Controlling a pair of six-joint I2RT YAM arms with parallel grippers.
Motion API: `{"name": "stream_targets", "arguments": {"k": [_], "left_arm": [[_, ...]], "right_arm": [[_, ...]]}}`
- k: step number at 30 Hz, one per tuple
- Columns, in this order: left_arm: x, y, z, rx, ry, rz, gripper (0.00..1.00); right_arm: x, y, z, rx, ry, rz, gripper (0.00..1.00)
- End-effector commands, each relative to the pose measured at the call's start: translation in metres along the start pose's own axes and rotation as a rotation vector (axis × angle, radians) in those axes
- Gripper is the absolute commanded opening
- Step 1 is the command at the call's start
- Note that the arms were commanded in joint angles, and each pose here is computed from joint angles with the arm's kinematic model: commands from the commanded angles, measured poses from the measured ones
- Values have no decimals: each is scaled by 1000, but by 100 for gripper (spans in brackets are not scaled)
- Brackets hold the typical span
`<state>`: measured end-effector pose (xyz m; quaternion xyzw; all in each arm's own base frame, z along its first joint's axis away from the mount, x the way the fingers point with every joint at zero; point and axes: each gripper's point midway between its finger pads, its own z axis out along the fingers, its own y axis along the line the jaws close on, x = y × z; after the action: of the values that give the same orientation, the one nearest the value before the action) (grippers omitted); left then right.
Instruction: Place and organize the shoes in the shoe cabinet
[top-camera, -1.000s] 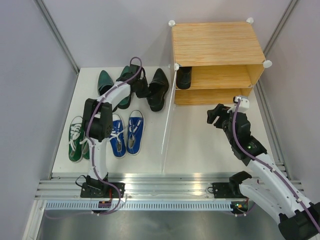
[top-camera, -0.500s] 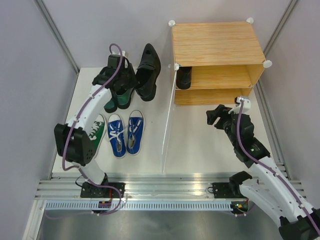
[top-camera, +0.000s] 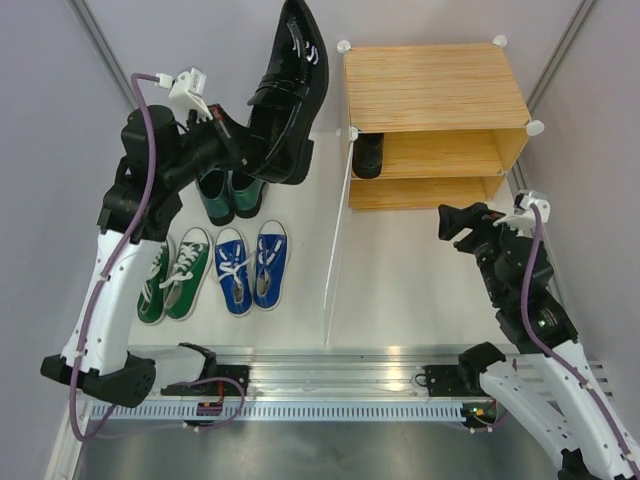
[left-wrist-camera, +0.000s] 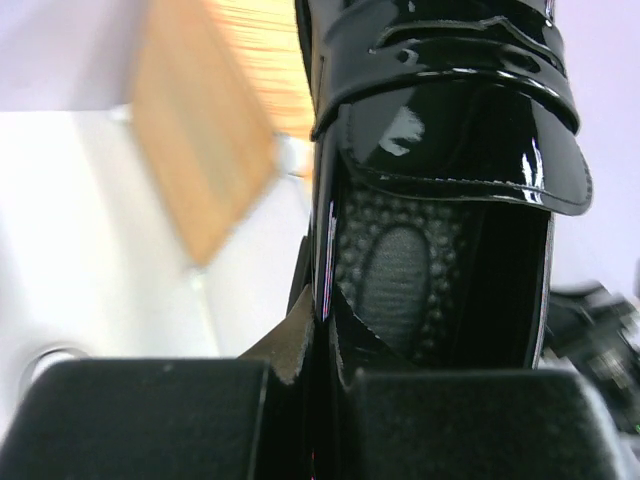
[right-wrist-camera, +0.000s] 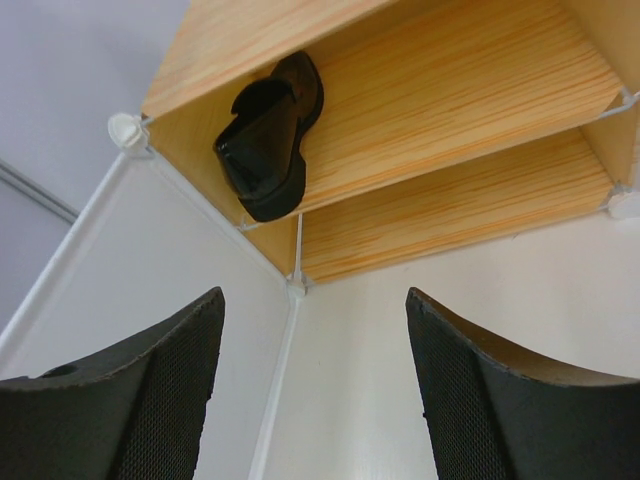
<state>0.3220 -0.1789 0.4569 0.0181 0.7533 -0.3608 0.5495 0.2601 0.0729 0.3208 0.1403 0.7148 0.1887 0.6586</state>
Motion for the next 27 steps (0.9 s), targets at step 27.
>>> {"name": "stream_targets", "arguments": {"k": [27], "left_arm": [[239,-283,77,506,520,-58,2]], "right_arm": [[-126,-136,-172,616,-597,255,82]]}}
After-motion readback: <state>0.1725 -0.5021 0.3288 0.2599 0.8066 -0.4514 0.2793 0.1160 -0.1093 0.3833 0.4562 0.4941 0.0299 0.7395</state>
